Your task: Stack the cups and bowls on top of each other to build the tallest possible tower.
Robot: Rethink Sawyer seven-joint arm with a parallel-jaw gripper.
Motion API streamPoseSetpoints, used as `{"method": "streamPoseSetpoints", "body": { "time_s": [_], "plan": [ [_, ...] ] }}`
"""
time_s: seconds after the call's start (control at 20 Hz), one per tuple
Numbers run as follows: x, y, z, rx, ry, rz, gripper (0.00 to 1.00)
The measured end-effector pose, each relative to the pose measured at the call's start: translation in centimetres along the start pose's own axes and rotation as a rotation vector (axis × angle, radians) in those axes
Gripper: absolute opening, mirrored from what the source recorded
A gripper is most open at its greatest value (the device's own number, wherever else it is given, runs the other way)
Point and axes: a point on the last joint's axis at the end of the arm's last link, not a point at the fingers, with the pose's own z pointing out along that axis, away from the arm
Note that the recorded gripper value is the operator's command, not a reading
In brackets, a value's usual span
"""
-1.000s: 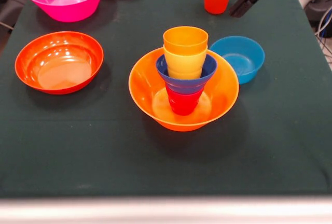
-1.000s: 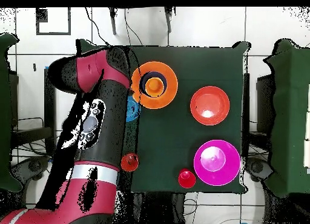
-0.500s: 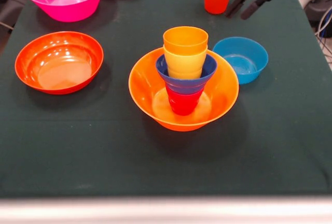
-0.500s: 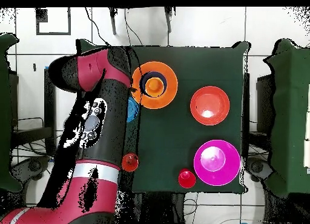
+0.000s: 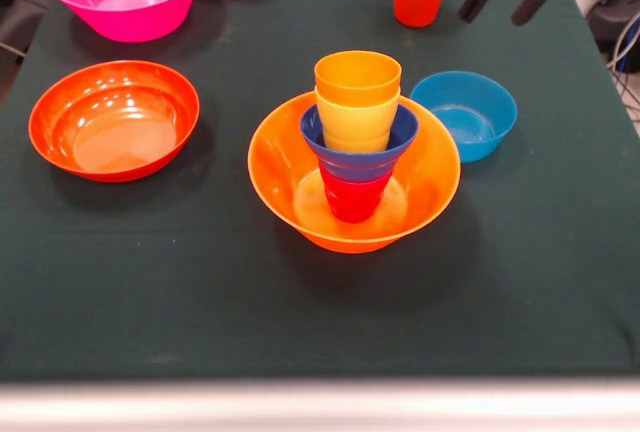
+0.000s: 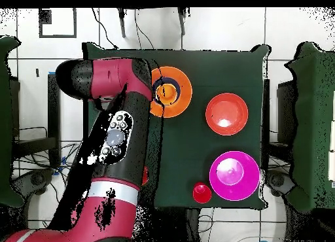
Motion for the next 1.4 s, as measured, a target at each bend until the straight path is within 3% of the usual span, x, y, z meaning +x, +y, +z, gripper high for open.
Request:
{"method": "streamPoseSetpoints", "body": {
  "time_s": [0.05,0.2,0.25,0.35,0.5,0.6,0.8,1.05,1.15,1.2,1.4],
  "plan": [
    [0.7,0.3,-0.2,-0.048,-0.003,0.048,1.0],
    [1.8,0.8,-0.5,-0.111,-0.004,0.109,1.0],
    [2.6,1.3,-0.7,-0.159,-0.006,0.149,1.0],
    [3.3,1.8,-0.9,-0.206,-0.009,0.181,1.0],
    [4.8,2.8,-1.1,-0.327,-0.024,0.253,1.0],
    [5.7,3.0,-0.7,-0.38,-0.042,0.298,1.0],
    [7.0,2.8,1.2,-0.41,-0.073,0.35,1.0],
    [8.6,2.1,5.6,-0.404,-0.104,0.397,1.0],
    [8.8,2.1,6.4,-0.393,-0.107,0.393,1.0],
    [9.3,2.3,7.9,-0.366,-0.108,0.371,1.0],
    [9.9,3.0,9.9,-0.335,-0.103,0.328,1.0]
  ]
}}
